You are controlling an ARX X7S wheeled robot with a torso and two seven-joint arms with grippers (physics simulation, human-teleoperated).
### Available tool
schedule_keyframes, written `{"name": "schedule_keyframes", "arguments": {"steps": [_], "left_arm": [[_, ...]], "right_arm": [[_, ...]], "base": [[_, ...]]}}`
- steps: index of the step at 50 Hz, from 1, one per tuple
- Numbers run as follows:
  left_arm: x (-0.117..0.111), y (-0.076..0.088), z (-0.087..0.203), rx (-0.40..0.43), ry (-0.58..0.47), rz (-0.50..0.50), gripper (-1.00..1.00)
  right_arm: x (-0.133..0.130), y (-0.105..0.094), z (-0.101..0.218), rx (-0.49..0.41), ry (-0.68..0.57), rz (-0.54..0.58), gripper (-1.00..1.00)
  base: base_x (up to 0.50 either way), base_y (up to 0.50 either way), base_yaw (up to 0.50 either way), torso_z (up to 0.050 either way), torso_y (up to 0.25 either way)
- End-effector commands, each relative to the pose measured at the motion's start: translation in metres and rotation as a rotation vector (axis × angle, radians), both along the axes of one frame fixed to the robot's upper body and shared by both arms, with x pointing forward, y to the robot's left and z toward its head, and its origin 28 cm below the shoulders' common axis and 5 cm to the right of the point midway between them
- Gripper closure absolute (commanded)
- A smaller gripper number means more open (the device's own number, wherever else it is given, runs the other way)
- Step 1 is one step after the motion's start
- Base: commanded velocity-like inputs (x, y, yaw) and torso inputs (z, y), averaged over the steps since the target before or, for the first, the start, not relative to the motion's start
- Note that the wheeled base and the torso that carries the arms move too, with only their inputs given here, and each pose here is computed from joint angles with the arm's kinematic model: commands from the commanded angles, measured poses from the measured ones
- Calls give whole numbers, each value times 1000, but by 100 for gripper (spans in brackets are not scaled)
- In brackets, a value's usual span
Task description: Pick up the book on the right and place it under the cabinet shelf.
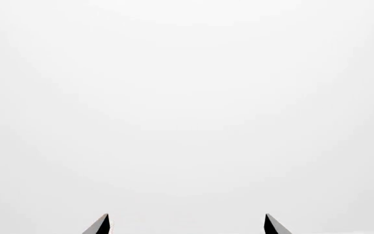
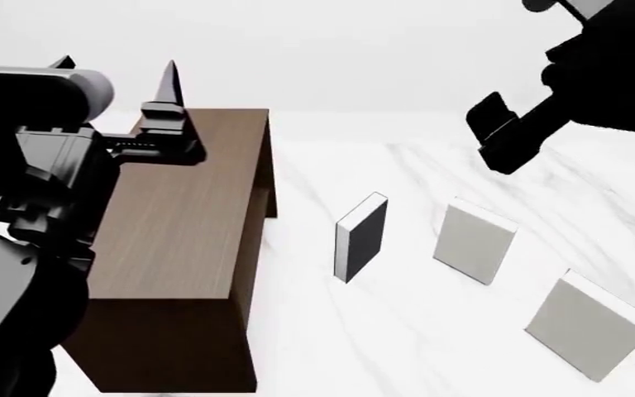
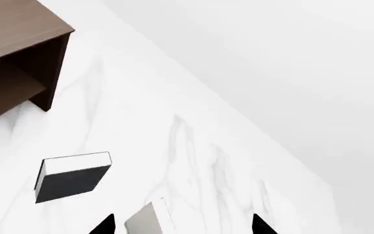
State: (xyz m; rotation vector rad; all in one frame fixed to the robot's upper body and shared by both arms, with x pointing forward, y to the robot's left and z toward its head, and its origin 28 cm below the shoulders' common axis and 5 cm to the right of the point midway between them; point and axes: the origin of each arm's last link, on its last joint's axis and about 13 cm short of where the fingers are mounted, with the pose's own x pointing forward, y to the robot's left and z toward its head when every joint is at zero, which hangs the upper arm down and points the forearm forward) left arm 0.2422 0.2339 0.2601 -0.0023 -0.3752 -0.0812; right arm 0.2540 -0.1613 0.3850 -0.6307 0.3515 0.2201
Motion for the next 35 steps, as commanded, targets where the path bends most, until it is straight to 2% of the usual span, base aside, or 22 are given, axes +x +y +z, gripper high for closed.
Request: {"name": "schedule_keyframes", "arguments": {"steps": [1, 6, 16, 35], "left_arm": [[2, 6, -2, -2, 0, 10, -100], [4, 7, -4, 0, 2, 15, -100], [3, 8, -6, 4, 3, 19, -100], [-5, 9, 2, 6, -21, 34, -100]], "right_arm": [[7, -52, 10, -141, 398, -213, -100], [8, -56, 7, -145, 446, -234, -100], [9, -73, -15, -233, 574, -342, -100], [31, -83, -57, -259, 643, -371, -100]], "base": [[0, 0, 0, 0, 0], [0, 0, 0, 0, 0], [0, 0, 0, 0, 0], [0, 0, 0, 0, 0]]}}
